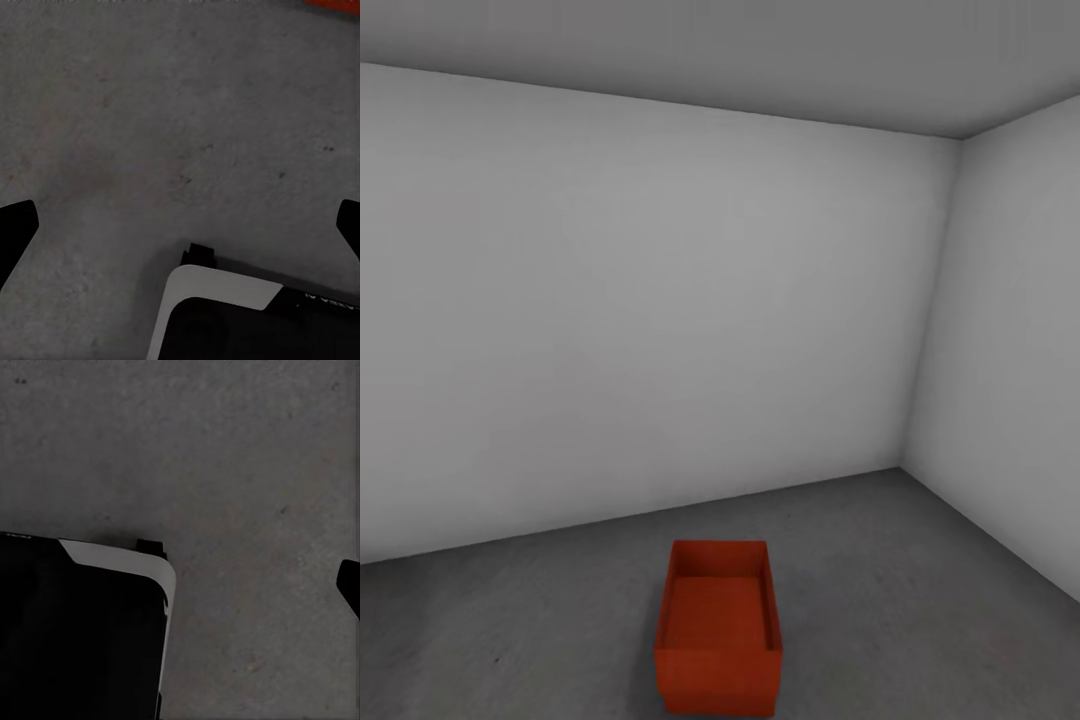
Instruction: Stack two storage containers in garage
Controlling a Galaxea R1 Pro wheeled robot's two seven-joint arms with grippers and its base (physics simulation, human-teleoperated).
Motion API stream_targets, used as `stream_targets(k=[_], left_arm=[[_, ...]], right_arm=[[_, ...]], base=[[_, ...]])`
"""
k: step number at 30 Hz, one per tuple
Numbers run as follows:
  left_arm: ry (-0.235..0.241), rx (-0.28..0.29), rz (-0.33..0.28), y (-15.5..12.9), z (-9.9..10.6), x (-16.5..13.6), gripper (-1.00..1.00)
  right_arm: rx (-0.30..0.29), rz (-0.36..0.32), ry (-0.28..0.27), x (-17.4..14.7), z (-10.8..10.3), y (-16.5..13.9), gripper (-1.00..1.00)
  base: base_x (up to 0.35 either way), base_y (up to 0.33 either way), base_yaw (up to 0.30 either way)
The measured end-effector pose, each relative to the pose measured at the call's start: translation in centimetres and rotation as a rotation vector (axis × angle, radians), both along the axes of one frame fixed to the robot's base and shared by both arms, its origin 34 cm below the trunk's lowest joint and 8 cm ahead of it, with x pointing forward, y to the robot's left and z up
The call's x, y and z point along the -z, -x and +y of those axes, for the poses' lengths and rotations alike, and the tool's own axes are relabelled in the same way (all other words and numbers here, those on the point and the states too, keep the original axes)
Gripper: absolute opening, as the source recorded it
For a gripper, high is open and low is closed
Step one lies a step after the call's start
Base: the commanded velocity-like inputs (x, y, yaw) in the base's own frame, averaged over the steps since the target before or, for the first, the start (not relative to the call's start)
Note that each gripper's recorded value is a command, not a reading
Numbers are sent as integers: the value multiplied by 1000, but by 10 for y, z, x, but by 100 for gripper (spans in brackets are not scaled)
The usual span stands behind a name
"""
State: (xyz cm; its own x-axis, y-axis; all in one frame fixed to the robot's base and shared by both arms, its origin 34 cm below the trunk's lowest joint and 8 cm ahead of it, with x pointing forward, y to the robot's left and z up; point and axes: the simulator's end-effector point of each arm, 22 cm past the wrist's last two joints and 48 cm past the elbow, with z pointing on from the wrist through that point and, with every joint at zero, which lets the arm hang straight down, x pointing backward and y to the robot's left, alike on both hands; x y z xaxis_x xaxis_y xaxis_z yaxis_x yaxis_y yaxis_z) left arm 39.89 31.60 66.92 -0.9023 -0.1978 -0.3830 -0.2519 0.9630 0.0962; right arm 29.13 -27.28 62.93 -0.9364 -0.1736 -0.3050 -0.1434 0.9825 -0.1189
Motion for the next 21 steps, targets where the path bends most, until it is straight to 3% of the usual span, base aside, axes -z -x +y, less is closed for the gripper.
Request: stream_targets(k=[11, 15, 21], left_arm=[[6, -2, -4, -2, -3, 0, 100], [27, 19, 6, 3, -25, 3, 100], [3, -1, 91, 67, 6, 25, 100]], right_arm=[[16, -2, -6, 0, 2, 0, 100], [17, -2, -9, 0, 4, 0, 100], [20, -4, -11, 0, 6, -1, 100]], base=[[0, 0, 0], [0, 0, 0], [0, 0, 0]])
